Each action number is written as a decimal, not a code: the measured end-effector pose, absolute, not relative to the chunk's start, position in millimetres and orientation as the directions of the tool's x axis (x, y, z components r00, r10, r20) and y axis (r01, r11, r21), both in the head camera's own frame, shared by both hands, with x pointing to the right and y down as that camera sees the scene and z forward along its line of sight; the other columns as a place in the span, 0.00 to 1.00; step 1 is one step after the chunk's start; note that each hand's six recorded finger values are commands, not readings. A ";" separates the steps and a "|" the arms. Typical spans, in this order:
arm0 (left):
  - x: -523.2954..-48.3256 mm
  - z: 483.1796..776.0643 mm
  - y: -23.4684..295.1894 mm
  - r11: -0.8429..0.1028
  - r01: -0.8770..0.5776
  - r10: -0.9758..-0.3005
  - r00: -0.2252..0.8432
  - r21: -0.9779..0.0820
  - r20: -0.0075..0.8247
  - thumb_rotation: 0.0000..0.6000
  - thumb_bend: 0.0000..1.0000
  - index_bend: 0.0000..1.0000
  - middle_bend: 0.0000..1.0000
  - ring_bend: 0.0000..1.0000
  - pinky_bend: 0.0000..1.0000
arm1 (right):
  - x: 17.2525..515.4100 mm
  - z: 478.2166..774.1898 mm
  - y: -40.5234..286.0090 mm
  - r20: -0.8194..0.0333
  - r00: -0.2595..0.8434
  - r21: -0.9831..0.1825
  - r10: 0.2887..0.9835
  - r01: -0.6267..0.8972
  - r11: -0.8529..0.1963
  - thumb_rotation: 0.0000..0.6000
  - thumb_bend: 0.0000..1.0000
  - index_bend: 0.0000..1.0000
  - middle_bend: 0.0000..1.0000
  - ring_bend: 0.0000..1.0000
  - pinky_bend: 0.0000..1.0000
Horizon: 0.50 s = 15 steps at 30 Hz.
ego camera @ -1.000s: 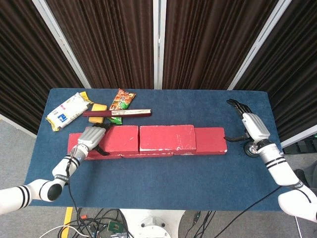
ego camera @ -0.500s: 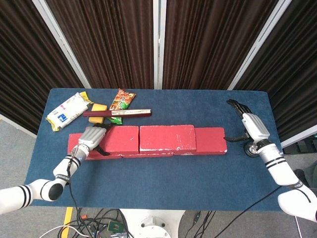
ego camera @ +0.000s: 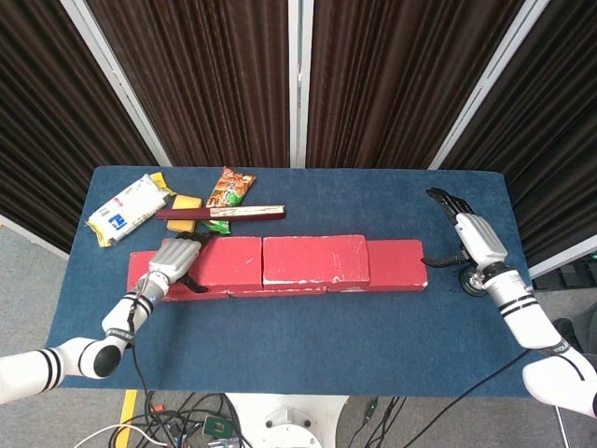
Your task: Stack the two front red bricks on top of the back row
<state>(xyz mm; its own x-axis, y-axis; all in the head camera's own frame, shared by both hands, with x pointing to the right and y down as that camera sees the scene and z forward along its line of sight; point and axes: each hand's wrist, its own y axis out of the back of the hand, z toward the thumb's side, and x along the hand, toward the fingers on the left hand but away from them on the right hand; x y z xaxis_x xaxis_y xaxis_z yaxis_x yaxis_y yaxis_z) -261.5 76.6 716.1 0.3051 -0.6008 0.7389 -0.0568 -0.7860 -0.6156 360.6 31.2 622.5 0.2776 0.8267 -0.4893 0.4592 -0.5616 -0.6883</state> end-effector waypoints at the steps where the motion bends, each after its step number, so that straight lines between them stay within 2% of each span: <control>1: -261.5 716.2 76.8 -0.786 -0.057 -0.601 0.305 -0.615 0.739 1.00 0.06 0.00 0.12 0.17 0.11 | 360.7 622.5 31.1 -0.489 0.278 -0.689 0.827 0.459 -0.561 1.00 0.00 0.00 0.00 0.00 0.00; 15: -260.5 707.3 77.2 -0.777 -0.045 -0.611 0.296 -0.628 0.734 1.00 0.06 0.00 0.12 0.17 0.11 | 361.5 620.8 30.6 -0.483 0.278 -0.691 0.830 0.462 -0.556 1.00 0.00 0.00 0.00 0.00 0.00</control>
<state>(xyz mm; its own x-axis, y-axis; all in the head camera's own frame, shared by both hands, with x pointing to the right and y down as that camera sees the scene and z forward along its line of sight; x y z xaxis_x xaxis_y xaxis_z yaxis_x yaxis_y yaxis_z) -260.5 77.2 707.3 0.2964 -0.6110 0.7340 -0.0448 -0.7766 -0.6284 361.5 30.6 620.8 0.2778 0.8304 -0.4831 0.4621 -0.5564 -0.6906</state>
